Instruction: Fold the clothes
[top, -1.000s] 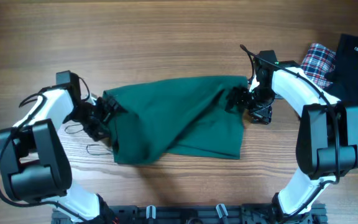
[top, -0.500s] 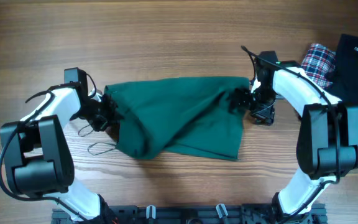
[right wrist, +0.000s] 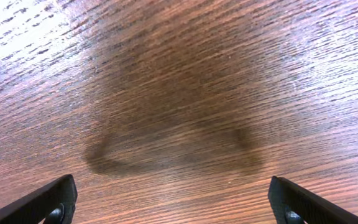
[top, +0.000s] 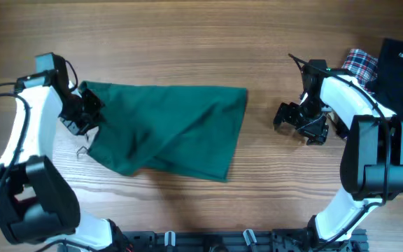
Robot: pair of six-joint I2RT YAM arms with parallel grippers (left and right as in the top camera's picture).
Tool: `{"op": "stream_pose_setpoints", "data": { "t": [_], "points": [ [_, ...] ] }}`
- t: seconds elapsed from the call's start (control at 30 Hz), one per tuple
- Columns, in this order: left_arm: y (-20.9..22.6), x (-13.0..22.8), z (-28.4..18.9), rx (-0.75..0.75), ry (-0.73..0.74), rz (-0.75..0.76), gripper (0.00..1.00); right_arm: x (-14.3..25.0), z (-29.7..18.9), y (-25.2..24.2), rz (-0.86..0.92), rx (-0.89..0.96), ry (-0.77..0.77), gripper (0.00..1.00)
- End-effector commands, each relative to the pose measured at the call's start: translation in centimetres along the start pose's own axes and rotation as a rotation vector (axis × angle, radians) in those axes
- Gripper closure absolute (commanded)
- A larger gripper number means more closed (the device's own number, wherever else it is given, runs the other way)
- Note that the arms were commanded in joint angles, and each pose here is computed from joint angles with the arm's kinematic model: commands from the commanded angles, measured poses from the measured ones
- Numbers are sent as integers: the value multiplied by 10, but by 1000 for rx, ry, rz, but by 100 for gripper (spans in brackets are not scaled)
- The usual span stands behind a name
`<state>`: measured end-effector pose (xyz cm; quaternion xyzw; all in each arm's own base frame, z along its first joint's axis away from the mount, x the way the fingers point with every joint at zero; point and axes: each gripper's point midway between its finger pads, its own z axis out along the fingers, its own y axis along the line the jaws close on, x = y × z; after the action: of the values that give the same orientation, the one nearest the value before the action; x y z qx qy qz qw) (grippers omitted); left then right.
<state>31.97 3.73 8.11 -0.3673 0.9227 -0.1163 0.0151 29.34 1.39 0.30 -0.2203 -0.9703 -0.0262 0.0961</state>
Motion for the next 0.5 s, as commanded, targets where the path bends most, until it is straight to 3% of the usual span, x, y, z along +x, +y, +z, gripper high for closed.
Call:
{"op": "stream_pose_setpoints", "data": {
  "t": [0.0, 0.27, 0.47],
  "points": [
    [-20, 9, -15, 9, -42, 93, 96, -5, 0, 0, -13, 11, -7, 0],
    [-75, 57, -22, 49, -63, 309, 96, -3, 0, 3, -16, -6, 1, 0],
    [-100, 85, -23, -24, -131, 431, 96, -4, 0, 5, -18, -13, 0, 0]
  ]
}}
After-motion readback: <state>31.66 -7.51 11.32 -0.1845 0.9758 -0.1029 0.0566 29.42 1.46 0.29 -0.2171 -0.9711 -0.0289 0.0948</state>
